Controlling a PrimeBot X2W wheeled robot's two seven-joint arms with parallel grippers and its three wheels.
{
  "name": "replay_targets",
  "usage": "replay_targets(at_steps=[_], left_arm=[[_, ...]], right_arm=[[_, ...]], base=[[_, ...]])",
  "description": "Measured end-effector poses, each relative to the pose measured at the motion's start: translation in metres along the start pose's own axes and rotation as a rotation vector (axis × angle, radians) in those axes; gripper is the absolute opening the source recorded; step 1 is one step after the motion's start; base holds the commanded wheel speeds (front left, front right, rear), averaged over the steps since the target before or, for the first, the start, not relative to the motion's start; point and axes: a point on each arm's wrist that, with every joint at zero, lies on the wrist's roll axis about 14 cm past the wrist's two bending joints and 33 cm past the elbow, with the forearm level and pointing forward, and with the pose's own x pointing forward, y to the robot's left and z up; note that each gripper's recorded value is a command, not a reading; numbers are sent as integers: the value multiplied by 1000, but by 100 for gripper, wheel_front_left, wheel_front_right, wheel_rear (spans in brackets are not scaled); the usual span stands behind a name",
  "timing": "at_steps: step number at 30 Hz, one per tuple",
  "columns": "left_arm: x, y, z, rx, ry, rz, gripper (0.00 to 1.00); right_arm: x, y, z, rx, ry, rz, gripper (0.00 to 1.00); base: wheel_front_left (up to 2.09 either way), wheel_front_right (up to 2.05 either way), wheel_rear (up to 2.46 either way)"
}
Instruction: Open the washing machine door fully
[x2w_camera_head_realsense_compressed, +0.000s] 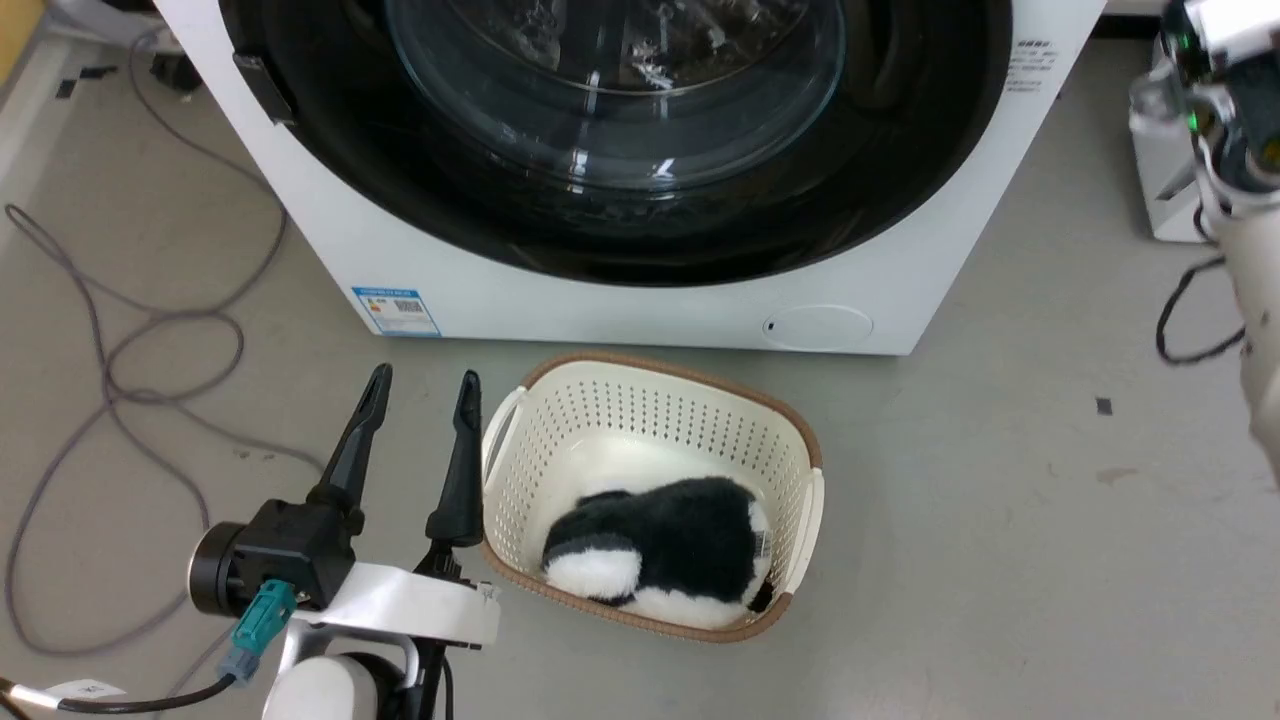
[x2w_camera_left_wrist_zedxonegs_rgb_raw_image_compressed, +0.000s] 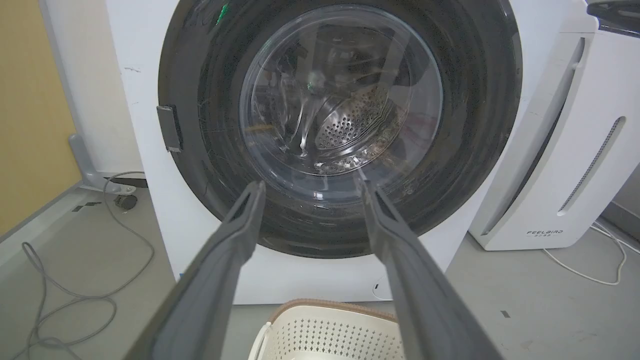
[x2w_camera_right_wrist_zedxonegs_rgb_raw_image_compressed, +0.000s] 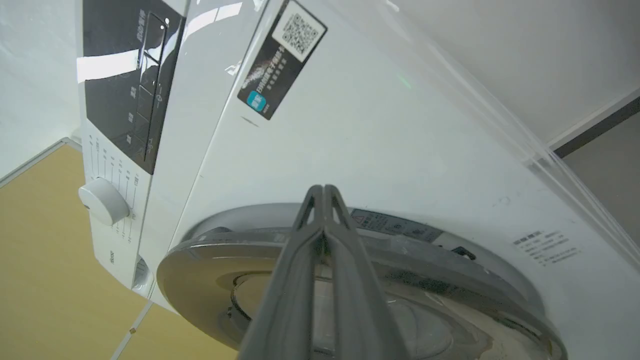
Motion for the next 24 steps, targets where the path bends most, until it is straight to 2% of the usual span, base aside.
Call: replay_targets(at_steps=[10,18,24], left_arm=[[12,2,-7,-22,-5,-7,100],[19,1,-13,-37,-9,-16,100],[24,1,-19,-53,-7,-18,100]], right_arm=[[35,20,-47,-87,241,14,0],[49,-2,-48,-100,285,-45,0],[57,-6,-60,-145,394,-68,0]], base=[[0,0,0],[0,0,0],[0,0,0]])
